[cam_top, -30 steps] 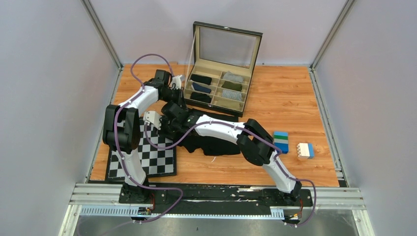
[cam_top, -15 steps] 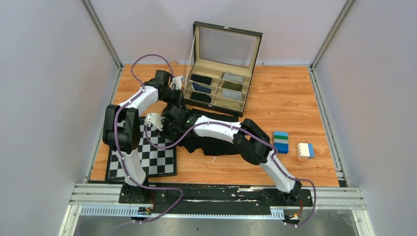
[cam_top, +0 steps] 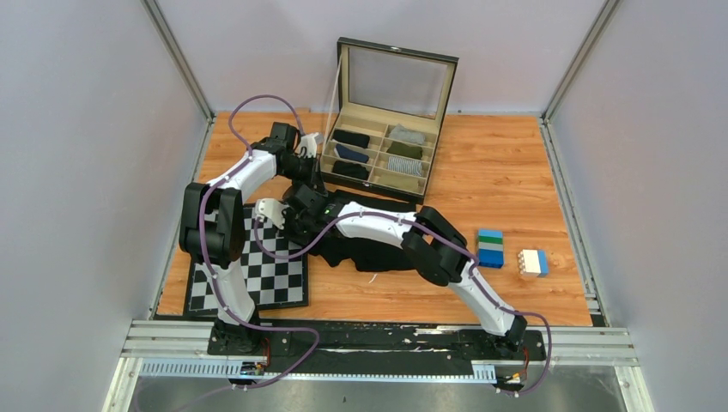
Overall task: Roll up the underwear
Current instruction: Fold the underwear at the center of the board.
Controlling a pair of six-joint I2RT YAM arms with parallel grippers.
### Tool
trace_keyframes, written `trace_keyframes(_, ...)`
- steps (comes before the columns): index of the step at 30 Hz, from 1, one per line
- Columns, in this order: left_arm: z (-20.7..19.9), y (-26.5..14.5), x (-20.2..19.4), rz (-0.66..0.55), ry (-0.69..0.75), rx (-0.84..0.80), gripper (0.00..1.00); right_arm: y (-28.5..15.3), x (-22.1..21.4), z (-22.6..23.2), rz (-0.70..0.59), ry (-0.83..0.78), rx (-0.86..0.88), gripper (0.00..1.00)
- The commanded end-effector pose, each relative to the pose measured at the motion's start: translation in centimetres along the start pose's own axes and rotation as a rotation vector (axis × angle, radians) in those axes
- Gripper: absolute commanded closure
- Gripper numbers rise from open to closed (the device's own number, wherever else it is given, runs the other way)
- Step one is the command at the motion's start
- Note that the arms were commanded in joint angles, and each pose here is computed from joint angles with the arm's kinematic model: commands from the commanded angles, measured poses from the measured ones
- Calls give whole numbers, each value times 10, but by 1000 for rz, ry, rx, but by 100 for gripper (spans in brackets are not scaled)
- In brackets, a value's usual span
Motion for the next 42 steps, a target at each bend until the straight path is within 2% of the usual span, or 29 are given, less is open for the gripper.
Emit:
trace_keyframes(1, -3, -7, 8, -12, 27, -9, 100, -10, 20, 10, -73, 1, 94, 100)
trace_keyframes(4, -6, -13, 9, -5, 50, -2, 100, -33, 51, 11, -187, -57, 81, 100)
trace_keyframes(8, -10, -27, 8, 5, 89, 28, 100, -54, 76, 9, -259, -55, 92, 100)
trace_keyframes(15, -18, -40, 10, -2, 97, 35, 100, -86, 77, 25, -302, -54, 124, 100)
trace_keyframes(24, -54, -23, 1, 51, 135, -51, 100, -128, 39, 35, -251, -17, 136, 100)
trace_keyframes(35, -118, 21, 11, 3, 202, -76, 100, -199, -4, 26, -224, 109, 124, 100)
trace_keyframes(42, -150, 56, 10, -2, 235, -87, 100, -224, -53, 33, -153, 173, 105, 100)
Point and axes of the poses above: each gripper's point midway between its finger pads, its own y axis out along the fingers, its own z axis along the line the jaws close on, x = y × z, the point moved 7 cm from there along -y, back along the fingers, and after that the axes turned 15 degrees about -y, right-handed, at the moved point
